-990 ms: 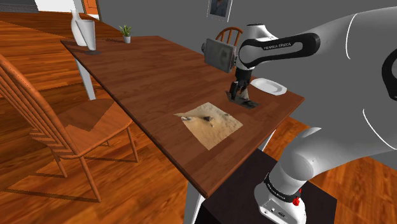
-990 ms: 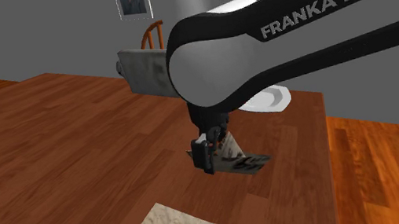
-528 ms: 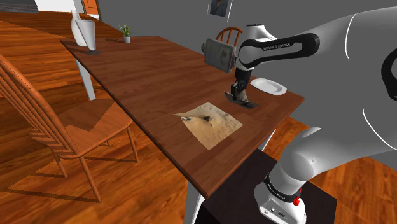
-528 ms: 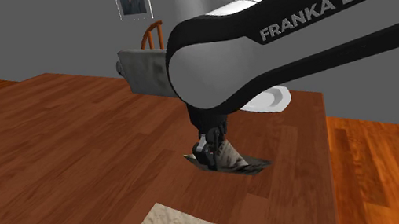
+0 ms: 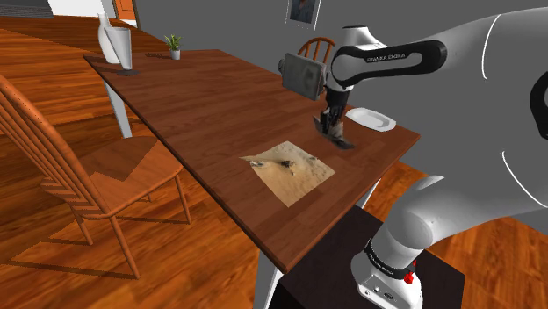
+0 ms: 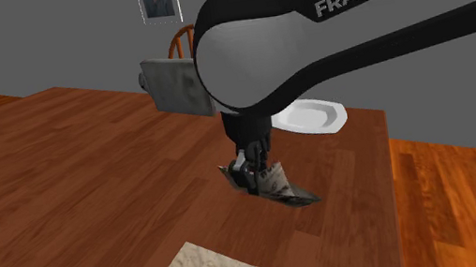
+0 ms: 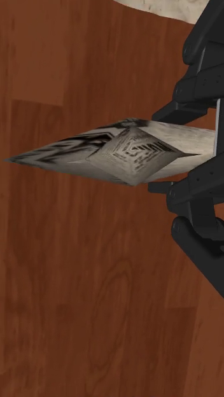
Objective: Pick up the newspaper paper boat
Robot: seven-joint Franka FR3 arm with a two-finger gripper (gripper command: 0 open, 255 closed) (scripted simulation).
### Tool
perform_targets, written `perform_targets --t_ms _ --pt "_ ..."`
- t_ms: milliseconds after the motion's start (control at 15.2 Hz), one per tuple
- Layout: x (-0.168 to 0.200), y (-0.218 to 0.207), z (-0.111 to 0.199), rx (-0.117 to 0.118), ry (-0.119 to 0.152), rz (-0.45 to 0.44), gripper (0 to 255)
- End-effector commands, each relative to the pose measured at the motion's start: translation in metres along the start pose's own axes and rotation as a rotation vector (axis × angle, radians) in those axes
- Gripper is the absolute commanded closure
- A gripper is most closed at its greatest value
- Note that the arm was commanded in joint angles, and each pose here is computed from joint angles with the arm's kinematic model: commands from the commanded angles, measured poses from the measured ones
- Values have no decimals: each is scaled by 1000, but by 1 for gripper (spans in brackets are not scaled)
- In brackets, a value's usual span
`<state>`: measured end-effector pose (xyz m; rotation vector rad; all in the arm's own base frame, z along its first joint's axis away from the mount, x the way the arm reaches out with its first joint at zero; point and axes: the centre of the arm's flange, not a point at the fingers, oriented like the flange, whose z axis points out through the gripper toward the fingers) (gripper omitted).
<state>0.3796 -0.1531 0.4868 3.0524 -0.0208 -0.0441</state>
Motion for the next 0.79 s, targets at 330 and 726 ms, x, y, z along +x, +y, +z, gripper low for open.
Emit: perform_targets --t_ms 330,726 --pt "-1 4 -37 0 0 0 255" --pt "-2 6 -59 0 0 0 255"
